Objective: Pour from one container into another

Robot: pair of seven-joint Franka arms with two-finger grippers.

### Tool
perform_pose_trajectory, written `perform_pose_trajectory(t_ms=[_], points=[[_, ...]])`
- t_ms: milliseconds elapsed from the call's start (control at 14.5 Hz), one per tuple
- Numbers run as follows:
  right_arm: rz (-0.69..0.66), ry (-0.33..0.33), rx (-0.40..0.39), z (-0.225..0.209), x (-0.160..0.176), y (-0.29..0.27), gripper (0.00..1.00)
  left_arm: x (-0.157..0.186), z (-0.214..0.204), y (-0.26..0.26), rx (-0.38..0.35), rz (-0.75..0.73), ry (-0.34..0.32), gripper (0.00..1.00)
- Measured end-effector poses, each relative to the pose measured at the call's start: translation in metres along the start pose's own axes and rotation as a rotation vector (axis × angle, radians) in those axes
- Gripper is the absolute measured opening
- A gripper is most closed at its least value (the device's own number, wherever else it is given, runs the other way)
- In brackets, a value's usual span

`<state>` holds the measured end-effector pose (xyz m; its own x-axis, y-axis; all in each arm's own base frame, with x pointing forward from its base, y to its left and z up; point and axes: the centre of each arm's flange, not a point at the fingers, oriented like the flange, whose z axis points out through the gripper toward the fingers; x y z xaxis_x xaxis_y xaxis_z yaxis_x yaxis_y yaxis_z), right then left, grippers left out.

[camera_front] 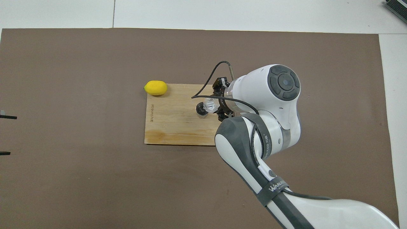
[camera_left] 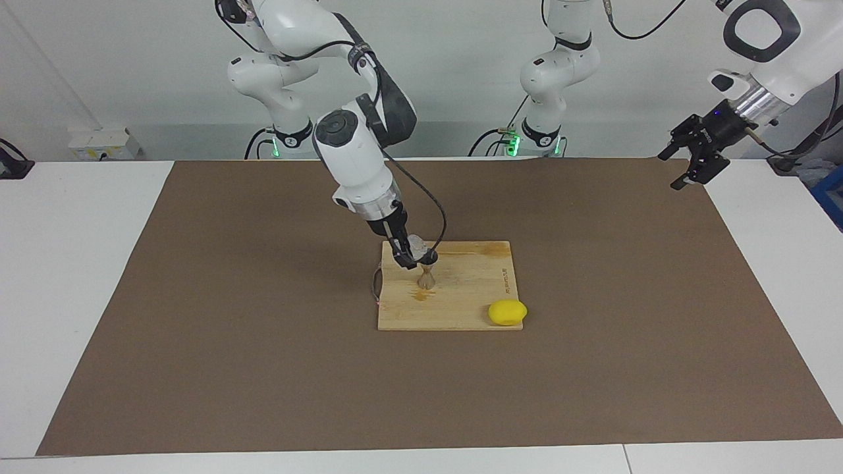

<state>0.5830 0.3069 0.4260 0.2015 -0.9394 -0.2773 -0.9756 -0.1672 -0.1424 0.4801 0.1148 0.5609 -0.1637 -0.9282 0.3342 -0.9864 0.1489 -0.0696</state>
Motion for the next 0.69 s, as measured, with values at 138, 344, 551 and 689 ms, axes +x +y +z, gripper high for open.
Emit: perform_pose_trajectory(t_ms=[138,344,551,689], points=[[-0.02,0.027,0.0,0.0,0.001,0.0,0.51,0.002,-0.006,-0.002,0.014,-0.103,-0.048,1.0],[-0.034,0.046,-0.006,0.001,0.002,0.001,0.51,0.007,-0.006,-0.009,0.036,-0.281,-0.112,1.0],[-0.039,0.051,-0.006,0.001,0.002,0.001,0.51,0.024,0.0,-0.022,0.065,-0.437,-0.174,1.0],[-0.044,0.05,-0.007,0.002,-0.002,0.002,0.51,0.038,0.006,-0.028,0.073,-0.547,-0.221,1.0]])
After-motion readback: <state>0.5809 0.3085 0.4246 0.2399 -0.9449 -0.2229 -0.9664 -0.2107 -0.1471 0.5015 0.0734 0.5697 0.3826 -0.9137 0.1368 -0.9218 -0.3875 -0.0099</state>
